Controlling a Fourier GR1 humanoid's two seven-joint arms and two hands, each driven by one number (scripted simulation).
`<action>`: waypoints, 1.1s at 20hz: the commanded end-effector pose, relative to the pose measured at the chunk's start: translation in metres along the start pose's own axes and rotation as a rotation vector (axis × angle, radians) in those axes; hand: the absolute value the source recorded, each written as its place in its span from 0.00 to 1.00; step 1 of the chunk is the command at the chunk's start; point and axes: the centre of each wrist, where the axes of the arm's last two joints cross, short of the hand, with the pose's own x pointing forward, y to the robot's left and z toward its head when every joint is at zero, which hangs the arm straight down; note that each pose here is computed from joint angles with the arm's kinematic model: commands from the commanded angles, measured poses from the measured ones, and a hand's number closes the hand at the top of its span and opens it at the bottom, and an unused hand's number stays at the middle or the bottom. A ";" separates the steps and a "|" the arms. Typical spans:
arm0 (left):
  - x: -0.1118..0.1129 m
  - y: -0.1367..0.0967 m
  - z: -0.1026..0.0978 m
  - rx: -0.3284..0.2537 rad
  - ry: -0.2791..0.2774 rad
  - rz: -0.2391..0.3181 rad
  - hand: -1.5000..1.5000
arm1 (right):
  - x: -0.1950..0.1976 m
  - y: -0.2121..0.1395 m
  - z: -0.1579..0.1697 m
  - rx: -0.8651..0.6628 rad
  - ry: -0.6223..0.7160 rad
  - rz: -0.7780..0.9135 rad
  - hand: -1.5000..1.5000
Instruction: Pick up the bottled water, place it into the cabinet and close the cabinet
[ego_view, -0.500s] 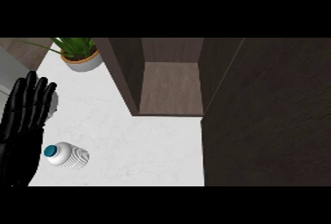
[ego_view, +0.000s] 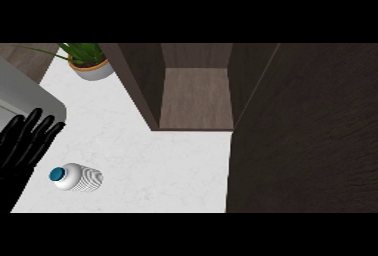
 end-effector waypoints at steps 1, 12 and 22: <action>0.006 0.031 0.033 -0.070 0.081 0.127 0.00 | 0.010 0.007 0.024 0.023 0.101 -0.079 0.00; 0.052 0.058 0.063 -0.052 0.160 0.092 0.00 | 0.066 0.010 0.064 0.036 0.115 -0.107 0.00; 0.017 0.091 0.090 0.025 0.167 0.061 0.00 | 0.076 0.014 0.082 0.032 0.106 -0.087 0.00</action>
